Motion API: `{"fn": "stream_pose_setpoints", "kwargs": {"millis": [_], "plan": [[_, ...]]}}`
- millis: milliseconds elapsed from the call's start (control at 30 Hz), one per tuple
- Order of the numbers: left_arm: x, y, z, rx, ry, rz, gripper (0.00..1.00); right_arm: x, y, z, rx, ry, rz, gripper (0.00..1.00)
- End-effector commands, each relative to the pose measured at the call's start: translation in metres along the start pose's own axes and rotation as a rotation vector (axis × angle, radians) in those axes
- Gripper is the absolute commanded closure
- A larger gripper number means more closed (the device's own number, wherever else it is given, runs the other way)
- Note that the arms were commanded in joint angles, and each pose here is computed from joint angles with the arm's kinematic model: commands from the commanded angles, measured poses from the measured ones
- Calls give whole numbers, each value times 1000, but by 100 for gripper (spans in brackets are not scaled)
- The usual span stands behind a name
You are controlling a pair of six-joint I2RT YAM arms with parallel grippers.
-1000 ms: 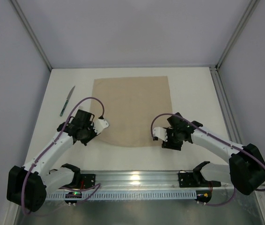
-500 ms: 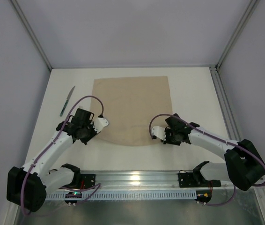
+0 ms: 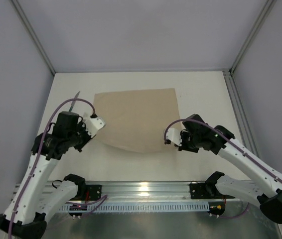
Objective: Fold the napkin into a case and place the utensils inside
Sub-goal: Fold and flatten the napkin at the center of the board.
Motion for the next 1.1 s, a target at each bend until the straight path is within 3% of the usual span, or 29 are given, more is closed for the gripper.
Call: {"fn": "stream_pose_setpoints", "kwargs": {"millis": [0,267,400,600,767,1067], "plan": [[-6,-43,-15,-36,-22,-10,100,-3,-42,34,109,32,28,96],[-7,-61,-27,-71,-36,-50,100,14,-91,51,166,39,-50,96],[-3,-49,-11,6,-69,-25,100,35,-92,29,69,85,-133,96],[2,24,38,178,-106,113,100,59,-32,-32,-66,222,-142,96],[25,70,76,252,-175,95,100,24,27,-106,-178,417,-33,96],[21,136,115,261,-234,187,100,6,84,-164,-280,461,75,96]]}}
Point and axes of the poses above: each gripper's point midway between its finger pads, its own y axis out along the fingers, its own z axis along the line the jaws close on, x = y × z, the point moved 2 cm from there along -y, back along the fingers, and after that the axes turned 4 degrees about -y, right-handed, at the moved point
